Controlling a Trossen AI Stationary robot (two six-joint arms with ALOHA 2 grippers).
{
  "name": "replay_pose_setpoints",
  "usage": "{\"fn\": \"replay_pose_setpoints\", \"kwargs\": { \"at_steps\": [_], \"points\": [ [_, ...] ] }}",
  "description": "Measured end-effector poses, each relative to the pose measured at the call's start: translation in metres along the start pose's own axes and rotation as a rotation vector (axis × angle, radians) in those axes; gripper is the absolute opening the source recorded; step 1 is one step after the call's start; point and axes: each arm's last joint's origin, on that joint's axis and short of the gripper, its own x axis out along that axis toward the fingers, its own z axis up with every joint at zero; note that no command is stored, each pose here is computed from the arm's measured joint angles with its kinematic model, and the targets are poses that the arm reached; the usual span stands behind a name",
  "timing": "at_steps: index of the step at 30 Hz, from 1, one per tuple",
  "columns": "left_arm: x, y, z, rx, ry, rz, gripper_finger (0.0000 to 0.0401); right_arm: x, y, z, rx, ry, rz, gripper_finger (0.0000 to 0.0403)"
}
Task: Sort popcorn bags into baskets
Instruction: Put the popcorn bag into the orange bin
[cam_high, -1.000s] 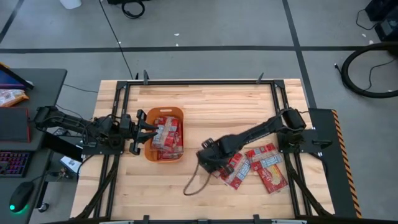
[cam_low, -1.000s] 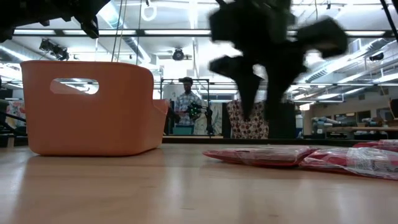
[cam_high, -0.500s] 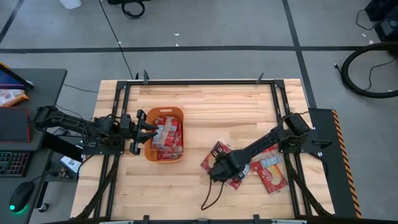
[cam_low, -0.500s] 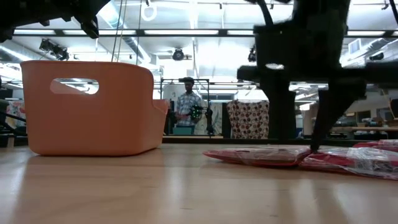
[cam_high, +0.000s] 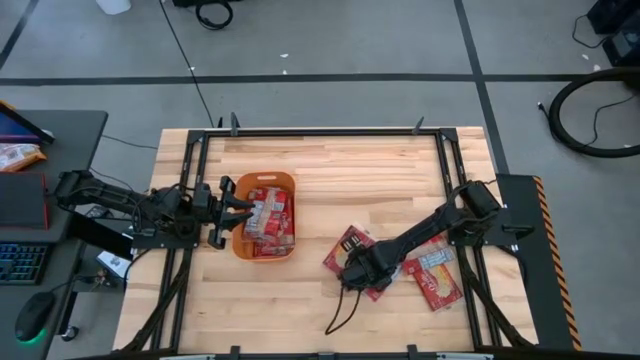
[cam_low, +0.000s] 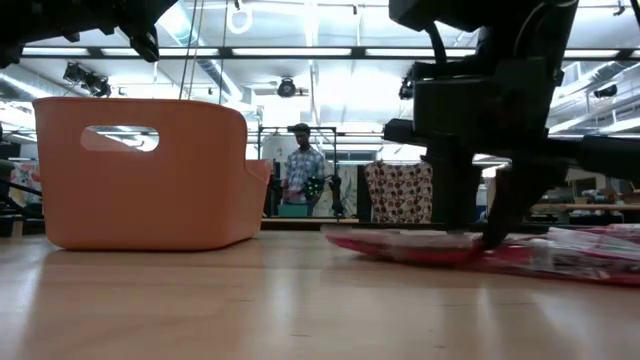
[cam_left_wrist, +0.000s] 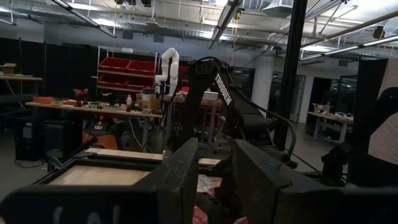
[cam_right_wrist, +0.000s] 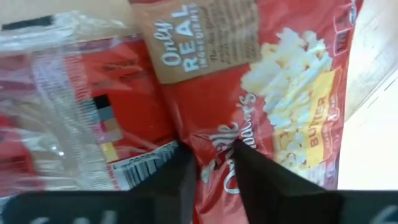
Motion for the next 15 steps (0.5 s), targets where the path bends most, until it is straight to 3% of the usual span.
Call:
{"fn": "replay_pose_setpoints", "kwargs": {
  "at_steps": [7, 10, 15],
  "points": [
    [0.000, 0.000, -0.001, 0.002, 0.008, 0.001, 0.0105, -0.004, -0.002, 0.000, -0.010, 0.036, 0.001, 0.0015],
    [0.000, 0.000, -0.001, 0.002, 0.008, 0.001, 0.0105, -0.015, -0.007, 0.003, -0.021, 0.078, -0.017, 0.0010],
    [0.000, 0.000, -0.001, 0.002, 0.007, 0.001, 0.0105, -0.040, -0.022, 0.010, -0.045, 0.127, -0.145, 0.0019]
  ]
}}
